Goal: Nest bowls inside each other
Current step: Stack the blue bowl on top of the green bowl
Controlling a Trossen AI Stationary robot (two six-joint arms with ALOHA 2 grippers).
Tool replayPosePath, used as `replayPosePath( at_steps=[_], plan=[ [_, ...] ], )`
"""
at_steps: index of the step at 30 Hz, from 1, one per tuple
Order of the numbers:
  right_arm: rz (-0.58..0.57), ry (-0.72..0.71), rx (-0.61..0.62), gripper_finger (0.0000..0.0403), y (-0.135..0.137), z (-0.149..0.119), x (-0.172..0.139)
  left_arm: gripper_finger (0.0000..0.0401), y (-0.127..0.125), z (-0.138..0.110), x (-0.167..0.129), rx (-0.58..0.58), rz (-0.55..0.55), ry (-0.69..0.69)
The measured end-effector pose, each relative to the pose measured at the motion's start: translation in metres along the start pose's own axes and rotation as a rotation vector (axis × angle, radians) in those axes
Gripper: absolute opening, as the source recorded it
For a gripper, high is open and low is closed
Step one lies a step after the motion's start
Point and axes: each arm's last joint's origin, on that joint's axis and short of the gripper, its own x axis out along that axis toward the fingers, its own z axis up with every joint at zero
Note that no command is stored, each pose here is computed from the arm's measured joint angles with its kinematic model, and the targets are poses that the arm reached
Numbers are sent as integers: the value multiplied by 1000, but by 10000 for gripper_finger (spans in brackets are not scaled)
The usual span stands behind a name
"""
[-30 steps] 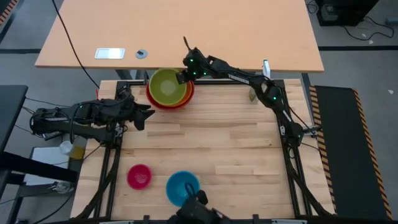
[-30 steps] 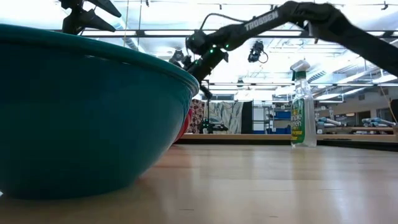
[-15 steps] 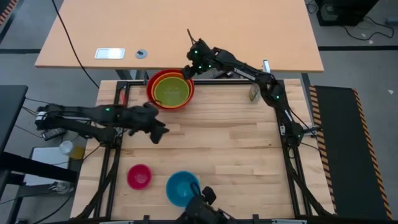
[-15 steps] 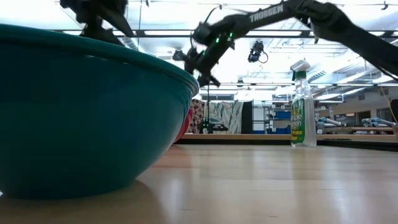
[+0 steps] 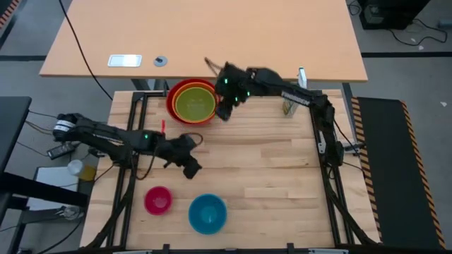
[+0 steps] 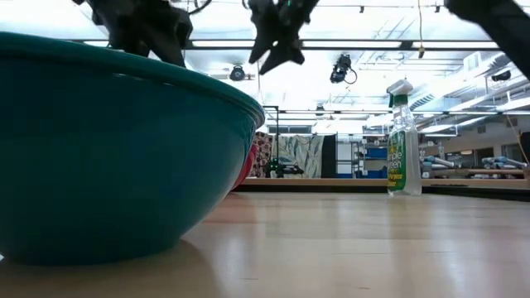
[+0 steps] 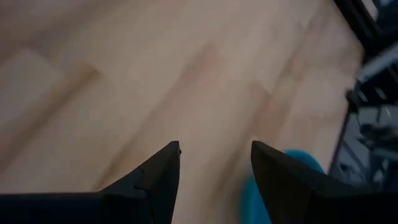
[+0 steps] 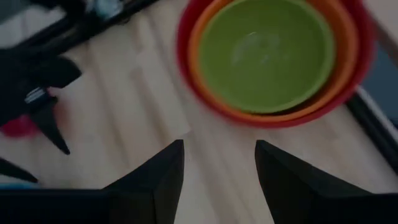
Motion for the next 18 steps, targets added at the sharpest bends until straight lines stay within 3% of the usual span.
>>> replayPosePath(
  at_steps=[3,8,14,18],
  plan=[
    [-26,-4,-48,203,29,-14,-5,201,-14,-17,6,55,-26,27],
    [-17,-21,-18,203,63,-45,-25,201,-39,-47,7,75,-84,14],
    [-15,-33,47,203,95,-100,-36,201,-47,-68,19,-4,-38,31],
    [-47,-68,95,203,102,-136,-31,201,-47,-72,36,-89,-12,49]
  ],
)
